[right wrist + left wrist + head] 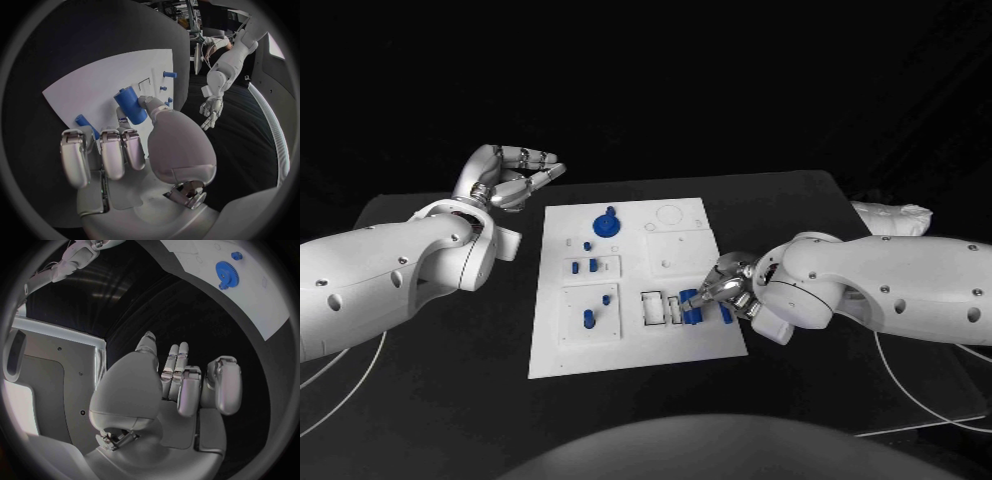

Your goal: Assemble the parts on the task board

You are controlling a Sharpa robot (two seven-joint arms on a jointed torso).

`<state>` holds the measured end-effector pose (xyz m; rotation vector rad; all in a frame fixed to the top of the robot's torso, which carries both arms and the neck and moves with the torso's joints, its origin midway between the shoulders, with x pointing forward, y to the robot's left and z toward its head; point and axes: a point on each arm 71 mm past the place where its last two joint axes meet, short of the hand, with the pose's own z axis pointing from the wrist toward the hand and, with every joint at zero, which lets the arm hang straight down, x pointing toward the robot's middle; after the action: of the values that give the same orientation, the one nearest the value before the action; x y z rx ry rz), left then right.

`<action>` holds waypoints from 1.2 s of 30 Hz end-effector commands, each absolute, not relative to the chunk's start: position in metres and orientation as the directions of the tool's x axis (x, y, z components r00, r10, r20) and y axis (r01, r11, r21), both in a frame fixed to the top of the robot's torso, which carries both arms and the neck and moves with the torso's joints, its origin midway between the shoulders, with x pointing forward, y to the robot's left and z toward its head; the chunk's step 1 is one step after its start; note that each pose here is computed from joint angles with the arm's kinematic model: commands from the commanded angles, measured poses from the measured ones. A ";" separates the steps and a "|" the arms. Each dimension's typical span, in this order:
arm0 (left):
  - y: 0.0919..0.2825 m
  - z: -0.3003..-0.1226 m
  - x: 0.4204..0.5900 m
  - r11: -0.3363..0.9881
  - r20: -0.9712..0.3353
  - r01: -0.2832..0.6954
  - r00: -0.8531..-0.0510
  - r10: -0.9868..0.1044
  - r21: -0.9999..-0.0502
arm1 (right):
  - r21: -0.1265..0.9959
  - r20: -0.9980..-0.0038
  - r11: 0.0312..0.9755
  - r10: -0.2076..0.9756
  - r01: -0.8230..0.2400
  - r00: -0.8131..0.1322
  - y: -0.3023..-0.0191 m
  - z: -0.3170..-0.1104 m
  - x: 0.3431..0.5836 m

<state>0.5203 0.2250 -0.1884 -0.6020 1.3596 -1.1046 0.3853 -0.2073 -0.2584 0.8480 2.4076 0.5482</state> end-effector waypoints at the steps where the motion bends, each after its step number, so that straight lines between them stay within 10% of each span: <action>1: 0.223 -0.188 0.520 0.402 -0.453 0.274 -0.156 -0.878 -0.874 | 0.557 -0.299 0.694 0.679 0.455 -0.671 -0.202 -0.258 0.385; 36: 0.221 -0.188 0.521 0.401 -0.452 0.275 -0.160 -0.877 -0.874 | 0.557 -0.226 0.700 0.646 0.447 -0.729 -0.167 -0.267 0.403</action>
<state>0.5209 0.2235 -0.1886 -0.6008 1.3609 -1.1060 0.4047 -0.1690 -0.2654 0.8574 2.4785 0.6588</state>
